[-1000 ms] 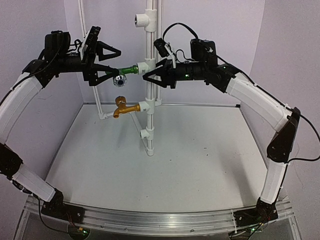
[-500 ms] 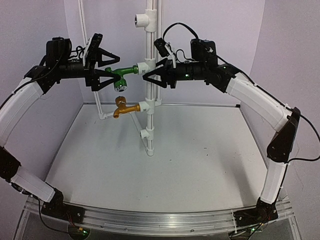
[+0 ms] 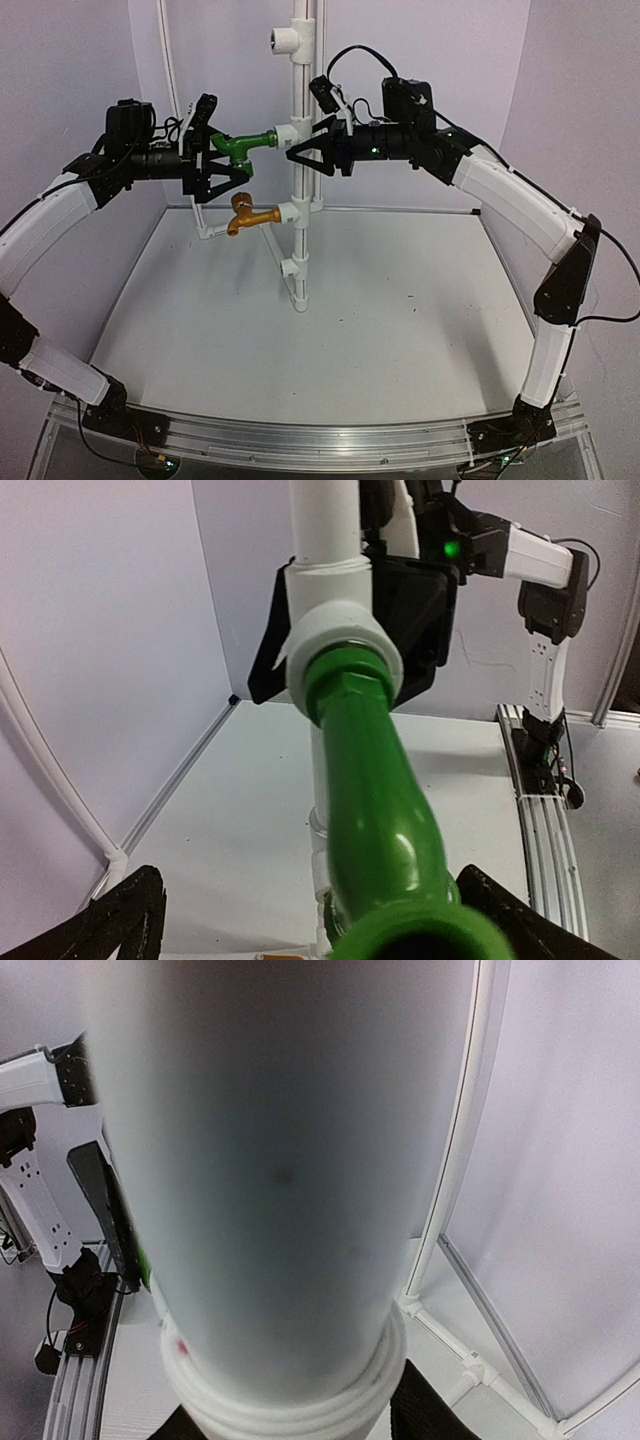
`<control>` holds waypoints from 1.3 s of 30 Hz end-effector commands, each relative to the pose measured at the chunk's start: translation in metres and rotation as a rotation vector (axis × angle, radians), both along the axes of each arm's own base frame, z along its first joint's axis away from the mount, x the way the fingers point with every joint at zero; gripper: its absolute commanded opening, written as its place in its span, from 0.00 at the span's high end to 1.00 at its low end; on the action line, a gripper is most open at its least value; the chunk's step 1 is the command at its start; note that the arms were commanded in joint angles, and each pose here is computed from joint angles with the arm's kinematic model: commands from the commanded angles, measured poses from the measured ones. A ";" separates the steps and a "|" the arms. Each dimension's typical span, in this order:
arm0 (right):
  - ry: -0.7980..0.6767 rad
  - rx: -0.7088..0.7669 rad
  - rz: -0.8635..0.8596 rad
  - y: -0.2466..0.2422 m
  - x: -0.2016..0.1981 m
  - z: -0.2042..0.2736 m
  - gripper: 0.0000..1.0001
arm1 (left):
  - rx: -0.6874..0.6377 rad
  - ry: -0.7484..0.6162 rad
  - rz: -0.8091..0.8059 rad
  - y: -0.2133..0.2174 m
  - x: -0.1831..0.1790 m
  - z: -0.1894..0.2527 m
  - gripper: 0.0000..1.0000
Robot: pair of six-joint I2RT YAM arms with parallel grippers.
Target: Install the water faucets
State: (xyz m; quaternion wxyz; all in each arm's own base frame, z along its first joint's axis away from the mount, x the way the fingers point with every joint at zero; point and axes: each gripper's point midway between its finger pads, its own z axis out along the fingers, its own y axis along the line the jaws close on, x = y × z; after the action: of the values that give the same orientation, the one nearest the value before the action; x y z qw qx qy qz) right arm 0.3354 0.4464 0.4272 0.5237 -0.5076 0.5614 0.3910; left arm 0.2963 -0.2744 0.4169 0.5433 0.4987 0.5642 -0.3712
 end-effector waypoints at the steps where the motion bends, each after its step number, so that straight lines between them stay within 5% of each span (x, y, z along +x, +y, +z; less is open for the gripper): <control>1: -0.032 0.044 -0.015 -0.002 0.000 0.018 0.51 | -0.079 -0.060 0.132 0.009 0.018 0.026 0.00; 24: -0.053 0.030 -0.012 -0.006 -0.003 0.015 0.50 | -0.172 -0.182 0.251 0.047 0.071 0.045 0.00; 39: -0.057 0.029 -0.008 -0.005 -0.003 0.013 0.47 | -0.212 -0.347 0.135 0.043 0.042 0.114 0.00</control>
State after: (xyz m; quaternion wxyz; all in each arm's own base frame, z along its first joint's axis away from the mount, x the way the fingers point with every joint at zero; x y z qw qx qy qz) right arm 0.3375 0.4467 0.4224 0.5282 -0.5112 0.5584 0.3846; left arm 0.3626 -0.2322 0.4955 0.6852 0.4275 0.5078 -0.2997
